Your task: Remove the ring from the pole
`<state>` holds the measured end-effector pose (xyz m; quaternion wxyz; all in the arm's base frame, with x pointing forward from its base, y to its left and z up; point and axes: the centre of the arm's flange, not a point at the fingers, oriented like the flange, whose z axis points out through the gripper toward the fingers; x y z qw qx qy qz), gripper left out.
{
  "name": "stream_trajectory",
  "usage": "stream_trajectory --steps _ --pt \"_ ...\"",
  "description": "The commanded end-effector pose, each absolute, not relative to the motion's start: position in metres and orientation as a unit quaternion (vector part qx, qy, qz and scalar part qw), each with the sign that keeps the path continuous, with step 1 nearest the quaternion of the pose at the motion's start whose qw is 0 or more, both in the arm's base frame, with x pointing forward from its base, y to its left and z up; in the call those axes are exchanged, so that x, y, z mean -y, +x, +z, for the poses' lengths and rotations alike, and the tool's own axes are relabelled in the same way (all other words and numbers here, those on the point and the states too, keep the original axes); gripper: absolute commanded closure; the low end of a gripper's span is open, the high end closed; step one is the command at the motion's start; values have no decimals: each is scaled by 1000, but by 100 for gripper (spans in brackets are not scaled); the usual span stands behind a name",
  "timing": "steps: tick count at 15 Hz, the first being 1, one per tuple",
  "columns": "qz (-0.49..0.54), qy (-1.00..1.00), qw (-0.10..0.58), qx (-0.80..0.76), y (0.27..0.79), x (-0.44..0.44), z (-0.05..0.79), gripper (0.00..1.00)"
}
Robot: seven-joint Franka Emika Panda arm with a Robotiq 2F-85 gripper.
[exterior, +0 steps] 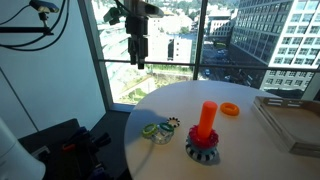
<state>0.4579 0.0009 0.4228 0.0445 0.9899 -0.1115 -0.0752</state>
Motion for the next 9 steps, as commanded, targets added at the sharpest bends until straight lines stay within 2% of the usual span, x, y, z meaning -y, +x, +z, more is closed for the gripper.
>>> stream_trajectory --steps 1,9 --pt "-39 986 42 157 453 26 421 0" --pt "22 965 43 258 448 89 386 0"
